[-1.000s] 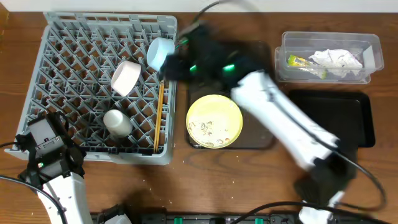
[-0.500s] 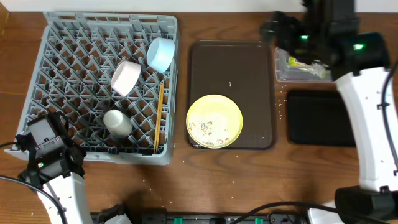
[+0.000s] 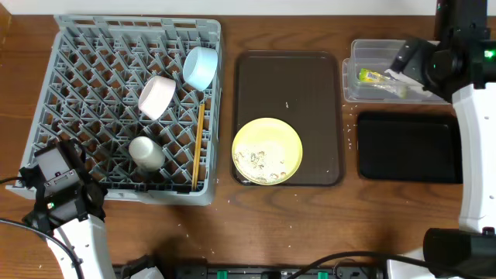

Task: Sort waste into correct bins and load items into the dishwasher
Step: 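Withdraw the right gripper to the upper right above the clear bin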

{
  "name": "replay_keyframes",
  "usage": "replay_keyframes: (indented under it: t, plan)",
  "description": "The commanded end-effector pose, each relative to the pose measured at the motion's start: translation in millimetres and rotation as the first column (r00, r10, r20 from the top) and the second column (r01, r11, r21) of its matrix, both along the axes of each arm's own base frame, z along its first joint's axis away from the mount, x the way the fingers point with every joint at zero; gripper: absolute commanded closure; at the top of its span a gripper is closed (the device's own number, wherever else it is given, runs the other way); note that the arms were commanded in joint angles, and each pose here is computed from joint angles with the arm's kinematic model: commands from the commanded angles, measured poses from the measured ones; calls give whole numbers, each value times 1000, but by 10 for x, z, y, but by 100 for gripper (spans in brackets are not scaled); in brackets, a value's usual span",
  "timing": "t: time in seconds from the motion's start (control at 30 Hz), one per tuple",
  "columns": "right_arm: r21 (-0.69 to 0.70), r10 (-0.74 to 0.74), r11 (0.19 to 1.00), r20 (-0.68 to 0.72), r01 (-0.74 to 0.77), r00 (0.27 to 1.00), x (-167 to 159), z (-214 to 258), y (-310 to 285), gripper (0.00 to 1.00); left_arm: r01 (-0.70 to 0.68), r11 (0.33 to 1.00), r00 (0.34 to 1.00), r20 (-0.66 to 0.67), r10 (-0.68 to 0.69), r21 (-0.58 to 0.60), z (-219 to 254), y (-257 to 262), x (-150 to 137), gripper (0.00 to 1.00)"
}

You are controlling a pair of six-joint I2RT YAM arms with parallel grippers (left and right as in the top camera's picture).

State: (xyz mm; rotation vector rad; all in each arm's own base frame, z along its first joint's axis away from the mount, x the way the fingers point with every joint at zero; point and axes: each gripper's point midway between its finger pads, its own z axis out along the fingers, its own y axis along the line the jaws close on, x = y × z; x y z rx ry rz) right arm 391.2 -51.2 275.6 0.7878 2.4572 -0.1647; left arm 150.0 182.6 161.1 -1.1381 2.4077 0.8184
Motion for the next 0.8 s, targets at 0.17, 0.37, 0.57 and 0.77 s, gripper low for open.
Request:
replay_keyframes:
  t: [0.17, 0.37, 0.57, 0.77]
  plan:
    - [-143, -50, 989, -42, 44, 998, -107, 21, -267, 1, 1, 1000, 1000, 1, -2, 15, 65, 27, 1, 2]
    - [-143, -50, 989, -44, 43, 998, -111, 19, -267, 1, 1, 1000, 1000, 1, -2, 15, 65, 27, 1, 2]
    - [-143, -46, 989, -44, 40, 998, -108, 19, -253, 1, 1, 1000, 1000, 1, -2, 15, 65, 27, 1, 2]
    - [-143, -45, 989, -45, 38, 998, -108, 18, -248, 1, 1, 1000, 1000, 1, -2, 15, 65, 27, 1, 2]
